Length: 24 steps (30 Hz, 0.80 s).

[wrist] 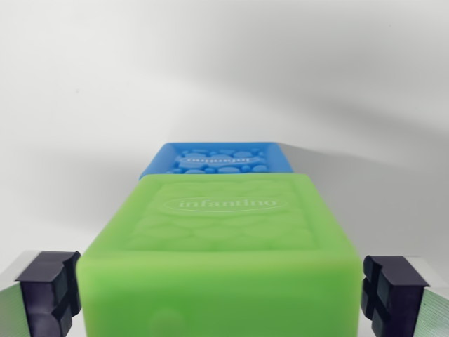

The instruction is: Stack cube

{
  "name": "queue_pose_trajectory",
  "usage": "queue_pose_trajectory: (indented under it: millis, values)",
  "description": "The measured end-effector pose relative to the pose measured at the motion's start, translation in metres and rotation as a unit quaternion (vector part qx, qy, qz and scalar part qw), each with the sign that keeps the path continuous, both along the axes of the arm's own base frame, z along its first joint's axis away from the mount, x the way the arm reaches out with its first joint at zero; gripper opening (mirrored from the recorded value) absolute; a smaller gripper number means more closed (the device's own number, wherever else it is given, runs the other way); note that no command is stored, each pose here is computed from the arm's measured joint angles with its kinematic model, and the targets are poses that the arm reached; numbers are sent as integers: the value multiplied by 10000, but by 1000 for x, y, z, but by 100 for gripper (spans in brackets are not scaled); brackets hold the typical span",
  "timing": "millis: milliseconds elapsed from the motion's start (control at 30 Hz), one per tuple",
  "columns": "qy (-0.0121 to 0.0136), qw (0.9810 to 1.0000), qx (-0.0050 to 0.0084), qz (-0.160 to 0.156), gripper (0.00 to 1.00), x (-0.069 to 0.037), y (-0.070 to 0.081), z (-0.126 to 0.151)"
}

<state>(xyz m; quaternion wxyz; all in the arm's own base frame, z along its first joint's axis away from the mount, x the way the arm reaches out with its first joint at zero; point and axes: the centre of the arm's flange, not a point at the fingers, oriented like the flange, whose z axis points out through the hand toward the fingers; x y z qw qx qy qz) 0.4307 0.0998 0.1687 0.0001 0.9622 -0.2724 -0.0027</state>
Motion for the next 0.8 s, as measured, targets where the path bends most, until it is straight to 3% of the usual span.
queue_pose_trajectory:
  millis: [433, 800]
  values:
    - [2, 10000, -1, 0, 100, 0, 0, 0]
    - [-16, 10000, -1, 1, 100, 1, 0, 17]
